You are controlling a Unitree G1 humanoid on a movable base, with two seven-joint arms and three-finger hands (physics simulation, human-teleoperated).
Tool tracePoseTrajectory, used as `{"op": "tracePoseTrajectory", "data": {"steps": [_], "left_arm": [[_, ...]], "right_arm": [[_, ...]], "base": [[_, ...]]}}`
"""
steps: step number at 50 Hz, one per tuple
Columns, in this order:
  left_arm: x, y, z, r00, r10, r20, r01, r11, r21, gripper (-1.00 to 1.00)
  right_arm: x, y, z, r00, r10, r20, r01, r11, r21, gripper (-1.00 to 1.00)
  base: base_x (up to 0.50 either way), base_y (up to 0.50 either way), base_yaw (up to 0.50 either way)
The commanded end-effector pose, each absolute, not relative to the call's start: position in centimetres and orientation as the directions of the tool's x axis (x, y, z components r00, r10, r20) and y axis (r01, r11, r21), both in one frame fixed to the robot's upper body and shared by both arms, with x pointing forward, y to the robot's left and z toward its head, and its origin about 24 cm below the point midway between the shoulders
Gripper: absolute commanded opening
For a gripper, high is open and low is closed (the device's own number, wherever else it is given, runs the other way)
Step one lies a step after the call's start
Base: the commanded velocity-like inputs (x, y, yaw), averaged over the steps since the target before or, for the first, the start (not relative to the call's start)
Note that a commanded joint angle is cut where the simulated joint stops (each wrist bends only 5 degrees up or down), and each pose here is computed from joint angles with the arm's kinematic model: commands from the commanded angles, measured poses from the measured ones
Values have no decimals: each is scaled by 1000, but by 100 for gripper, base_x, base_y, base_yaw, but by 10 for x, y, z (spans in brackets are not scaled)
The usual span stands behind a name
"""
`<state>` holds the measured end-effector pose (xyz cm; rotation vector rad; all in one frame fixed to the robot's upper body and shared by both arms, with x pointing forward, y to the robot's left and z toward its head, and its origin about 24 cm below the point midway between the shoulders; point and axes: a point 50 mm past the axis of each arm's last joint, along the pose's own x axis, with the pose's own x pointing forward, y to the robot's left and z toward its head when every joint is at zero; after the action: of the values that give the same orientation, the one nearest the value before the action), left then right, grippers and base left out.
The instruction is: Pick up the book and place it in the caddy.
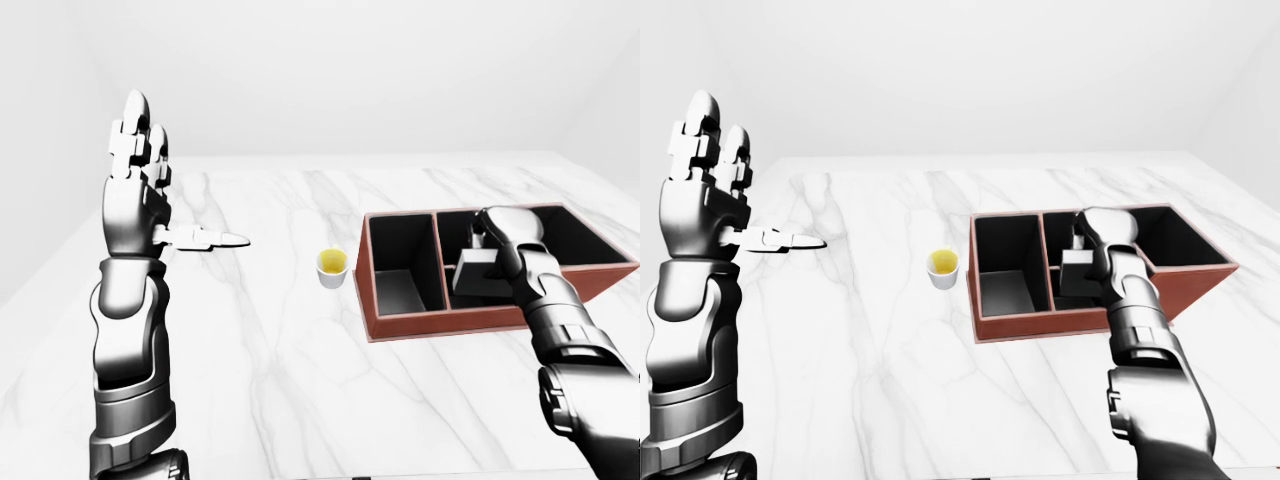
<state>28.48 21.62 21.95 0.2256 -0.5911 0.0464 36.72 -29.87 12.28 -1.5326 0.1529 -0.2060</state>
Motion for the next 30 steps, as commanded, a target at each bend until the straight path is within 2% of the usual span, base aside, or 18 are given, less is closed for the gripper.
{"op": "tracePoseTrajectory", "data": {"steps": [1,30], "left_arm": [[285,217,218,834,-19,552,-108,974,198,100],[288,218,210,852,-10,523,-109,974,197,100]], "right_arm": [[370,-296,121,972,-225,62,59,-23,-998,-100],[369,-291,101,974,-220,61,46,-75,-996,-100]], "base": [[0,0,0],[0,0,0]]}}
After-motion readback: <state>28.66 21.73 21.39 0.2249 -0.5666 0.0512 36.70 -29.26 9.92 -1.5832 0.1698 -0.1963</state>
